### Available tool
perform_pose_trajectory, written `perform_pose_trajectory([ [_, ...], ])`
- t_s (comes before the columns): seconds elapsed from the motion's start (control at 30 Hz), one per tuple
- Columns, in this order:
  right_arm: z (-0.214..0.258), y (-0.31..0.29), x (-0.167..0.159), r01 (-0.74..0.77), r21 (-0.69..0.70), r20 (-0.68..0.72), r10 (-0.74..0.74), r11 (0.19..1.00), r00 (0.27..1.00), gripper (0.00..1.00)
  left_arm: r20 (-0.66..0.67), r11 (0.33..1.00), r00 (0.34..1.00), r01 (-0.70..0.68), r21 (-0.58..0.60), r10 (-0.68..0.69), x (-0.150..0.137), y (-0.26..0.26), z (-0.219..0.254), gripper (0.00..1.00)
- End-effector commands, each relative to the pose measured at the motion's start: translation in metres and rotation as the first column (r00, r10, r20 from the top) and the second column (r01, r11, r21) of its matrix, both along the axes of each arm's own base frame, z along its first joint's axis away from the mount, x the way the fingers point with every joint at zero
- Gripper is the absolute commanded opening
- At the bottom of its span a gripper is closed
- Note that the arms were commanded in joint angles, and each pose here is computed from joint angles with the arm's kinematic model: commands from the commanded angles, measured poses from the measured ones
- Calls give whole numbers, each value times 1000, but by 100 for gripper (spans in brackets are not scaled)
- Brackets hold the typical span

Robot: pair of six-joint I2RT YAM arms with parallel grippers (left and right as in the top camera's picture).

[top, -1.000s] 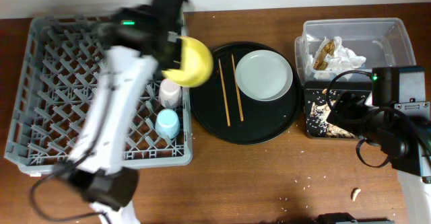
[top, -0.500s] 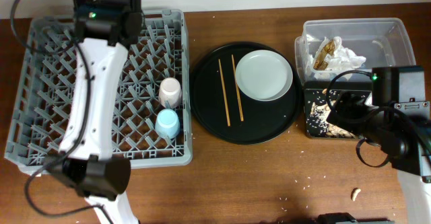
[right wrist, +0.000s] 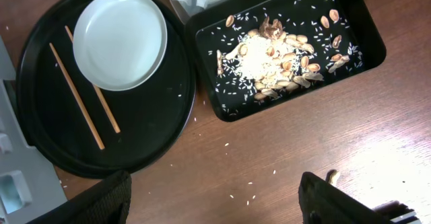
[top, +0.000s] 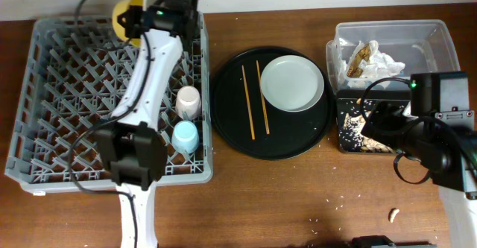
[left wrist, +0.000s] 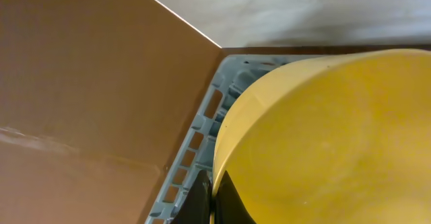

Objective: Sort waste into correct bins and load items into the dishwasher rack
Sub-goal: 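Set the yellow bowl upright at the back of the rack and release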

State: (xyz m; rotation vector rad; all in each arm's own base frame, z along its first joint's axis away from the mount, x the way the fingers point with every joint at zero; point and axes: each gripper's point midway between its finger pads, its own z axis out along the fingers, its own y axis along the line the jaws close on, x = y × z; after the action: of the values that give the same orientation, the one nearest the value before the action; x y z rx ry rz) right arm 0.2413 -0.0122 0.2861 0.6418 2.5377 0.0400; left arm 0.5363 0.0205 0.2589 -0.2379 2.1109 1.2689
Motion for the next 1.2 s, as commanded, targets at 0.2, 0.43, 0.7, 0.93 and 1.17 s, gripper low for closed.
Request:
perform_pose_trajectory([
  [0.2, 0, -3, 3, 6, -12, -8, -6, 1000, 1000, 80, -17, 998, 999, 28, 57, -27, 21, -33, -44, 0],
  [0.43, -1, -3, 4, -4, -17, -10, 3, 1000, 1000, 79, -64, 997, 997, 51, 64, -47, 26, -45, -72, 0],
  [0.7, -1, -3, 4, -4, -17, -10, 3, 1000, 1000, 79, -62, 995, 994, 88, 56, -85, 27, -64, -76, 0],
  [0.93, -1, -3, 4, -3, -17, -10, 3, 1000, 1000, 79, -91, 985, 981, 170, -10, -170, 28, -96, -92, 0],
  [1.17, -1, -3, 4, -4, -17, -10, 3, 1000, 1000, 80, -125, 982, 974, 190, 1, -189, 24, -104, -94, 1],
])
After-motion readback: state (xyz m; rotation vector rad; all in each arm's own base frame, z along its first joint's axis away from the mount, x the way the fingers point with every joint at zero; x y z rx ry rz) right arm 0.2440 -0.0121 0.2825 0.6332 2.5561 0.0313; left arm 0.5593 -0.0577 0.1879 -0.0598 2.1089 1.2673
